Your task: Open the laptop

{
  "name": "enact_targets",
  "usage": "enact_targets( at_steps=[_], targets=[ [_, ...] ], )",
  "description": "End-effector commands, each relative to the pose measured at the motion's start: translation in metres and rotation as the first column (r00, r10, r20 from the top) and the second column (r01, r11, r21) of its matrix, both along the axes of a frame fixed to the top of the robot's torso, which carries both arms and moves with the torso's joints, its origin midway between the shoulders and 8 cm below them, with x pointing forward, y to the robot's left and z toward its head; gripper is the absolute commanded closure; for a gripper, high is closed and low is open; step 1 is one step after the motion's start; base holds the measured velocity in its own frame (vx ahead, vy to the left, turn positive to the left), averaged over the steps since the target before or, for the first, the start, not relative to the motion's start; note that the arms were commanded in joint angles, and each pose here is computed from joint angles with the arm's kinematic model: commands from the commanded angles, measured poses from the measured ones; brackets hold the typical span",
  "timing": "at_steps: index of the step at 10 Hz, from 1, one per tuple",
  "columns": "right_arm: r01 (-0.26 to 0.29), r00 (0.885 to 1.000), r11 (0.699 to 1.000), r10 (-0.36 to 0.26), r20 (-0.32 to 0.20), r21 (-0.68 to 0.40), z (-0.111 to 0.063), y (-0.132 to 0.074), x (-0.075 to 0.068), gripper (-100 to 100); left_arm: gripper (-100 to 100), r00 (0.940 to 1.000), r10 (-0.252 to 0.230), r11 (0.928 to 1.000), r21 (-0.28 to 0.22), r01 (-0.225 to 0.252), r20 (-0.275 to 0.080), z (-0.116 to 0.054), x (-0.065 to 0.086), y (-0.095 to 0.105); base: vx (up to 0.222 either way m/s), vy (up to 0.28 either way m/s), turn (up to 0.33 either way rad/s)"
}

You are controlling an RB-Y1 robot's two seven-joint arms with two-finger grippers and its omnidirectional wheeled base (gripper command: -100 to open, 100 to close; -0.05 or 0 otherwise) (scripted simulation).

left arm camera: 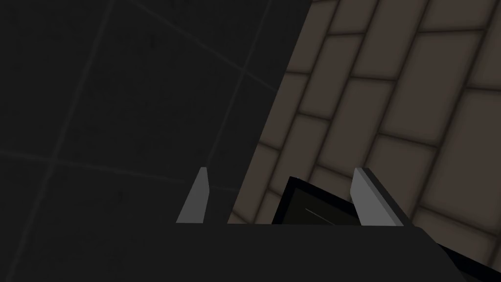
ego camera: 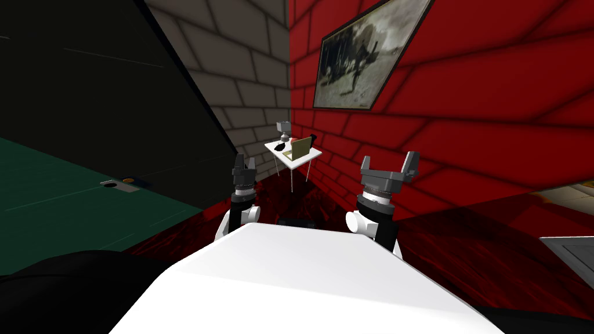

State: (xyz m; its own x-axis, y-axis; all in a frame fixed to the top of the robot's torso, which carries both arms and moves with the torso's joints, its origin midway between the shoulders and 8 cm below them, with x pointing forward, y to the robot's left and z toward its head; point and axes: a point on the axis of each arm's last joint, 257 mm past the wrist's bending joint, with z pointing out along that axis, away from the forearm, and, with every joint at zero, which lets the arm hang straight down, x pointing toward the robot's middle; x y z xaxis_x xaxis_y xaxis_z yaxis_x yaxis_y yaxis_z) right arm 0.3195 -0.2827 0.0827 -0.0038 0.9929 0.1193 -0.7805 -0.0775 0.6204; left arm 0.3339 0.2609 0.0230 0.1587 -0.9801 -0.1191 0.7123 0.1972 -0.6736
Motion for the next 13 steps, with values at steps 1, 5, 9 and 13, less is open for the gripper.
enact_targets(
  at_steps=[1, 5, 9, 13],
  targets=[
    [0.0, 1.0, 1.0, 0.0, 0.0, 0.0, 0.0, 0.0, 0.0, 0, 0, 1.0, 0.0, 1.0, 0.0, 0.0, 0.0, 0.0, 0.0, 0.0, 0.0, 0.0, 0.0],
    [0.0, 1.0, 1.0, 0.0, 0.0, 0.0, 0.0, 0.0, 0.0, 0, 0, 1.0, 0.0, 1.0, 0.0, 0.0, 0.0, 0.0, 0.0, 0.0, 0.0, 0.0, 0.0],
    [0.0, 1.0, 1.0, 0.0, 0.0, 0.0, 0.0, 0.0, 0.0, 0, 0, 1.0, 0.0, 1.0, 0.0, 0.0, 0.0, 0.0, 0.0, 0.0, 0.0, 0.0, 0.0],
    [0.0, 1.0, 1.0, 0.0, 0.0, 0.0, 0.0, 0.0, 0.0, 0, -100, 0.9976, -0.038, 0.9954, 0.085, 0.043, -0.057, 0.001, 0.016, -0.008, 0.049, 0.021, -0.077]
  ],
)
